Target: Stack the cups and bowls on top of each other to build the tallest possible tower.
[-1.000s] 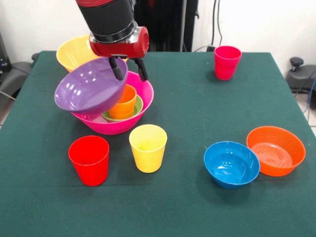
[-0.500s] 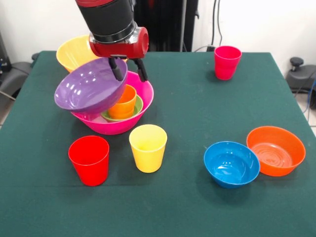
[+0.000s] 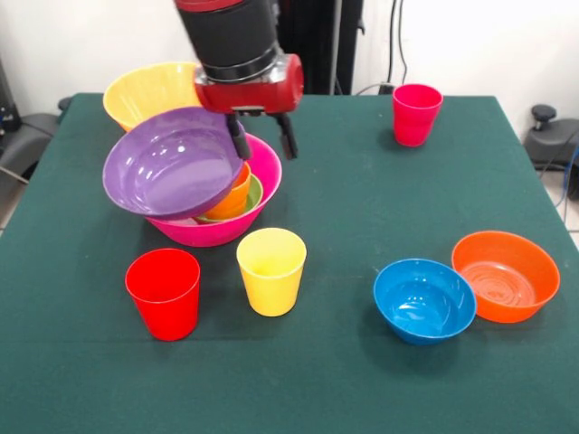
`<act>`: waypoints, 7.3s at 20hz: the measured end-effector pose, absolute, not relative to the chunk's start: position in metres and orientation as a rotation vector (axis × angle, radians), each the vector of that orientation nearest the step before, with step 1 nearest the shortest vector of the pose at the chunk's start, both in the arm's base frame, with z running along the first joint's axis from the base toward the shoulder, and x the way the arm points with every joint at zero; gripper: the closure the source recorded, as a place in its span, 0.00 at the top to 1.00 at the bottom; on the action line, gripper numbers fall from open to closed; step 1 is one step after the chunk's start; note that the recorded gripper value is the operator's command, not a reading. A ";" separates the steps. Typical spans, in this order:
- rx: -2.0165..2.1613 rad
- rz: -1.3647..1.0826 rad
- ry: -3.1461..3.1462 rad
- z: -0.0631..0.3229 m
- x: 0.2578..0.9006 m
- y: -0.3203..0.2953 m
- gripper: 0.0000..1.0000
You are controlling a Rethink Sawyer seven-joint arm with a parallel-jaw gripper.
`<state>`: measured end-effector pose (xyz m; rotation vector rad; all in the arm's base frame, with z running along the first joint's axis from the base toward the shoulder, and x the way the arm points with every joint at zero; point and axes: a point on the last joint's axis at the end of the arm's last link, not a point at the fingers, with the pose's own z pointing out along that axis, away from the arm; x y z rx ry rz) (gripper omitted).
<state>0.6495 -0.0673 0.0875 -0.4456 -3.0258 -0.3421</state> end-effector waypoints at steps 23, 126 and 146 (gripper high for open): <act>-0.353 -0.332 -3.054 0.099 0.647 -0.024 1.00; -0.409 -0.323 -3.090 0.082 0.600 -0.051 1.00; -0.397 -0.282 -3.073 0.078 0.540 -0.042 1.00</act>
